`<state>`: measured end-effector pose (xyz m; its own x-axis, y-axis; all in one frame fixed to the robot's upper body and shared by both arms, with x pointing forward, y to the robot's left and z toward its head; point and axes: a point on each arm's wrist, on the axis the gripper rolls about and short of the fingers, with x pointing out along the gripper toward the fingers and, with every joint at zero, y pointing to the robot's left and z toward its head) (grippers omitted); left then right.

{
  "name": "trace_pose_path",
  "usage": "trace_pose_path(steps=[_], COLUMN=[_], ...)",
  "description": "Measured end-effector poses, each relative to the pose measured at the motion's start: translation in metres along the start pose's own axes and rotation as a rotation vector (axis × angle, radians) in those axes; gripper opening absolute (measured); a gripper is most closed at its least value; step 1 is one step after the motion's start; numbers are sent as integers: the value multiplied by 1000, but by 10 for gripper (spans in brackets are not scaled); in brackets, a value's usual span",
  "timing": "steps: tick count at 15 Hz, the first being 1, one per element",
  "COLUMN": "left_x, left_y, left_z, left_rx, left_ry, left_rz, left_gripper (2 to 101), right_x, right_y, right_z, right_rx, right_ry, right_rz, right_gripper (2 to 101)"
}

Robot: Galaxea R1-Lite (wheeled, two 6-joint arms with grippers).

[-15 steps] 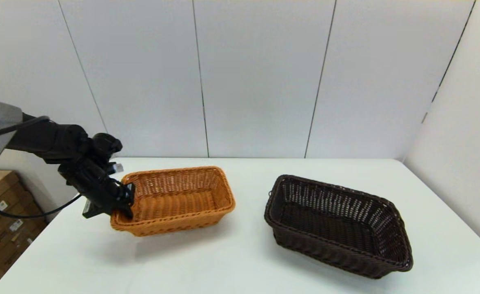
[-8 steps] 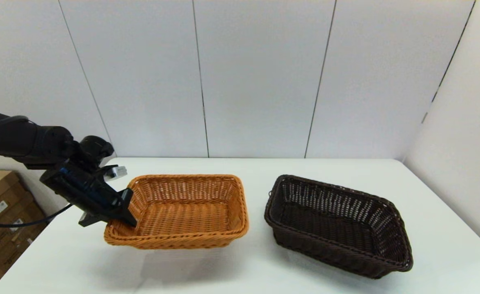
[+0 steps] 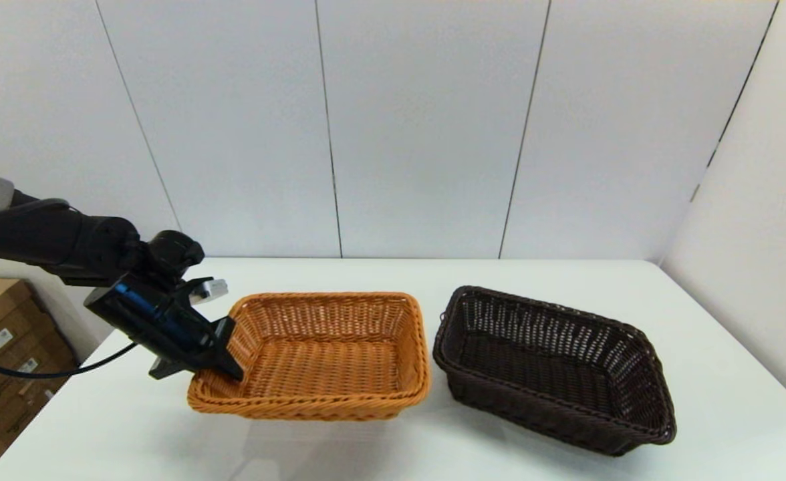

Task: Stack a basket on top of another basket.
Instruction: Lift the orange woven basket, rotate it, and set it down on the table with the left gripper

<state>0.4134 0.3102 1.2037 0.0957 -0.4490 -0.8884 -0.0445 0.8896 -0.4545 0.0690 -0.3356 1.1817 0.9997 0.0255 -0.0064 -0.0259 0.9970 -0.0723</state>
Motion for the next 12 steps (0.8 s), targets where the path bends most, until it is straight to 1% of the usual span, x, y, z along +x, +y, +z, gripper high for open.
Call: trace_pose_path(steps=[9,12], left_x=[24,30], left_y=[7,1], left_z=[6,7], left_rx=[-16,9], left_ry=[56,56], left_rz=[10,12], left_gripper=[151,151], right_x=[0,0], right_y=[0,0], right_z=[0,0], right_rx=[0,0], right_ry=[0,0], right_rz=[0,0], right_gripper=[980,980])
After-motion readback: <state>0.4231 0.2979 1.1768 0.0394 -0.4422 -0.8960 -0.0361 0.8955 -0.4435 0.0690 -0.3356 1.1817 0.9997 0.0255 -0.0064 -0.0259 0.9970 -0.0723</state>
